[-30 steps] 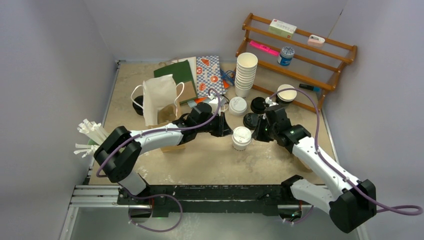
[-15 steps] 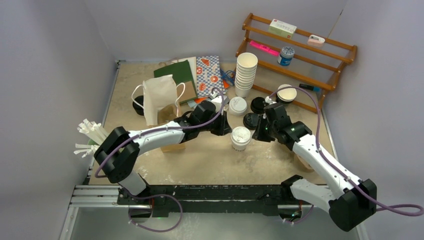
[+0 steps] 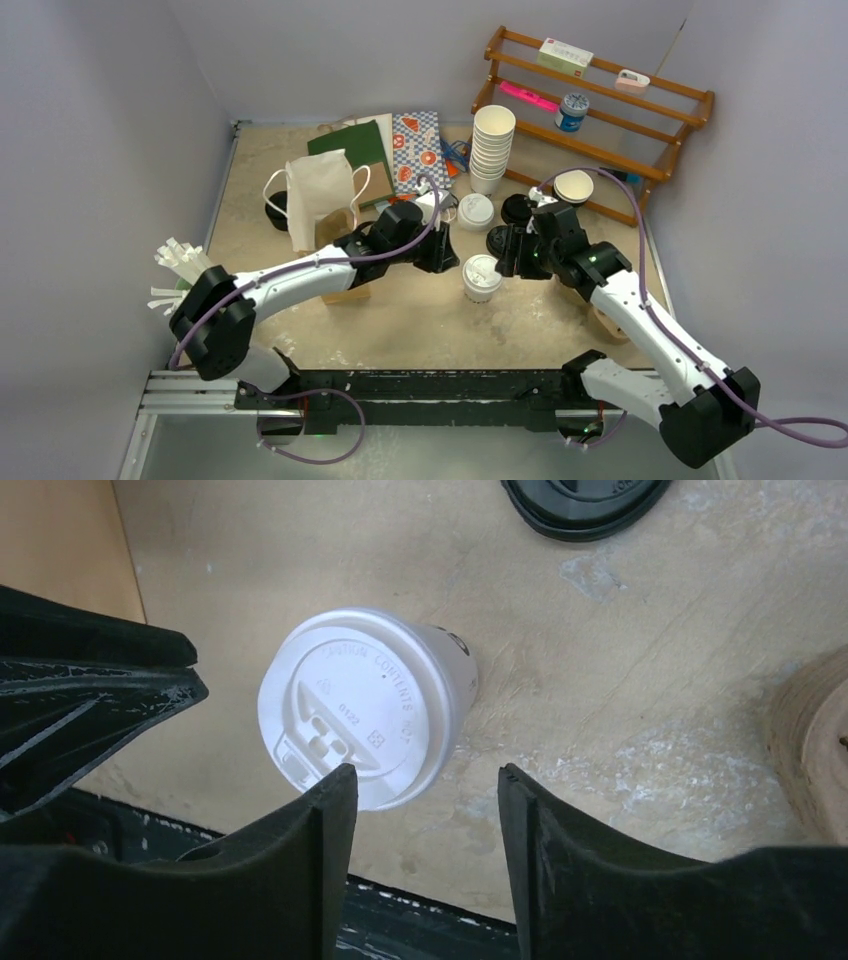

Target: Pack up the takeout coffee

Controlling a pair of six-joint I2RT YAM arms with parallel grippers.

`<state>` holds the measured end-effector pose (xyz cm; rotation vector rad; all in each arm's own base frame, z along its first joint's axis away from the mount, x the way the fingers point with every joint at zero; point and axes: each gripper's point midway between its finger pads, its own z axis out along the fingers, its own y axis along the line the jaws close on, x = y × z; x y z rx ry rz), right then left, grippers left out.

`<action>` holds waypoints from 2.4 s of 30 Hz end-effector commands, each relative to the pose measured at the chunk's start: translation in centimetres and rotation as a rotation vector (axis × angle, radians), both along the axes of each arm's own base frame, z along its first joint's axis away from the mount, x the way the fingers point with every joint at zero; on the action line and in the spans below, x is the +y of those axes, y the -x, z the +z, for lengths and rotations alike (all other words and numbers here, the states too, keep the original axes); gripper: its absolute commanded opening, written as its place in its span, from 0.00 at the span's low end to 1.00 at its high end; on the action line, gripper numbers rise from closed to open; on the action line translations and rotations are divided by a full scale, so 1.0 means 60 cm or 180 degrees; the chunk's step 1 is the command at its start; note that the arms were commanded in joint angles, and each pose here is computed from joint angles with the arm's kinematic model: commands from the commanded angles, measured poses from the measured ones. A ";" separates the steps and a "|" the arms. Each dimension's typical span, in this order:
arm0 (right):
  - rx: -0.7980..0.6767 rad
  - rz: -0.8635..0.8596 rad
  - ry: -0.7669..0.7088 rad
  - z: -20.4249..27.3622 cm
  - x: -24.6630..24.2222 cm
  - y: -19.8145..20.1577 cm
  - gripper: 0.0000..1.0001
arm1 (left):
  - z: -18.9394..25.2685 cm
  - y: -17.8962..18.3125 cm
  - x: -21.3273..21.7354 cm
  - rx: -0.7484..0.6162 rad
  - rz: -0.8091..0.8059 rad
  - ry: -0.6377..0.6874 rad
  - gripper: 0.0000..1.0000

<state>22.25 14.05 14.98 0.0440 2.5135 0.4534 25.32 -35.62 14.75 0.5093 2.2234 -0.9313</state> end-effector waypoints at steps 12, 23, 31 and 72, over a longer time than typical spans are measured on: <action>-0.0319 0.0432 -0.0699 0.010 0.054 0.024 0.98 | 0.035 0.084 0.008 -0.0605 -0.0627 0.0706 0.69; -0.0385 0.0478 -0.0305 0.027 0.057 -0.041 0.69 | 0.060 0.087 -0.011 -0.2082 -0.0861 0.0468 0.85; -0.0452 0.0454 -0.0118 0.035 0.047 -0.060 0.50 | 0.062 0.068 -0.012 -0.2505 -0.0881 0.0328 0.87; 0.0079 0.0855 0.0381 -0.021 0.061 -0.051 0.55 | 0.022 0.040 -0.081 -0.2759 -0.1072 0.0098 0.92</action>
